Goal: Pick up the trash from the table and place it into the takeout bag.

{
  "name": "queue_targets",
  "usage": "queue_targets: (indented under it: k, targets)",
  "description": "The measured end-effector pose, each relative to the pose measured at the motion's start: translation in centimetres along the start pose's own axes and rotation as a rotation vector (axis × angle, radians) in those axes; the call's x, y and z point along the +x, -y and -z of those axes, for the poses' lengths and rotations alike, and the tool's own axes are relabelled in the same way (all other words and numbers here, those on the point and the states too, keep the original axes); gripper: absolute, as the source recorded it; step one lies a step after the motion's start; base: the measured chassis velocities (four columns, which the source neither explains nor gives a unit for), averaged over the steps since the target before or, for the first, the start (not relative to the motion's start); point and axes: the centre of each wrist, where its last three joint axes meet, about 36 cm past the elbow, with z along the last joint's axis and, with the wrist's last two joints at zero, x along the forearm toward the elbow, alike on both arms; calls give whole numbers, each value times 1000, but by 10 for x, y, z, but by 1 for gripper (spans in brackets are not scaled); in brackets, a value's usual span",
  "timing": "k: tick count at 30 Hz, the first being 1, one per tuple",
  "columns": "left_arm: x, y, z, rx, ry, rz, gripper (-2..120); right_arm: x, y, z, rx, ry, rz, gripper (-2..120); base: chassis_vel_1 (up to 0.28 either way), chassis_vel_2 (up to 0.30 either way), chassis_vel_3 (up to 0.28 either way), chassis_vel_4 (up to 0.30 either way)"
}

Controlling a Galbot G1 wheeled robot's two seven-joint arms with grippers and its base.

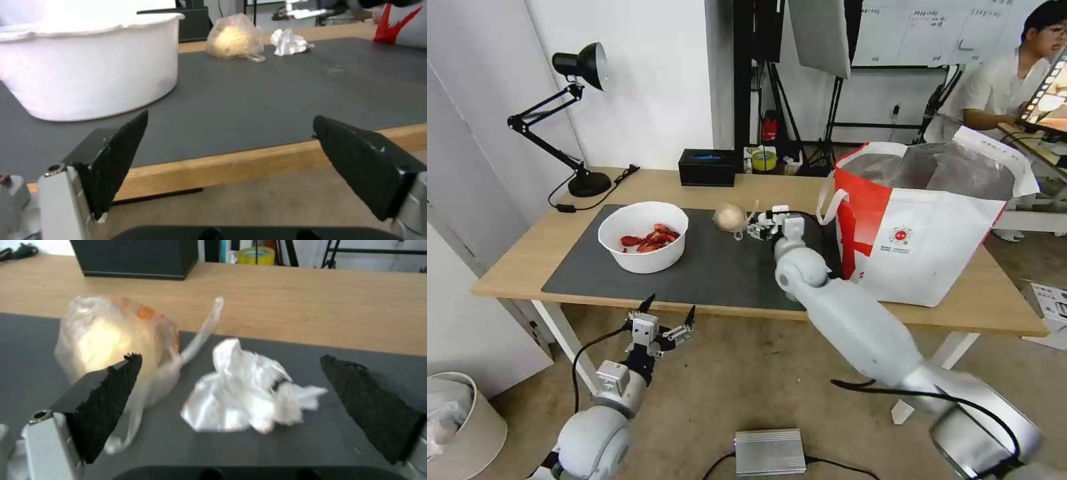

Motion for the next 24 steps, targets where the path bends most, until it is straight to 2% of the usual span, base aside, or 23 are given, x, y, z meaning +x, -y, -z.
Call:
queue_targets:
  k: [7,24]
  targets:
    - [0,-2,-1,-6,-1,0,100,-30,-8,16,3,-14,-21,100,0,0,0,0]
    - [0,-2,1,-12,2,-12,100,-44,8,9,35,-54,-64,100,0,0,0,0]
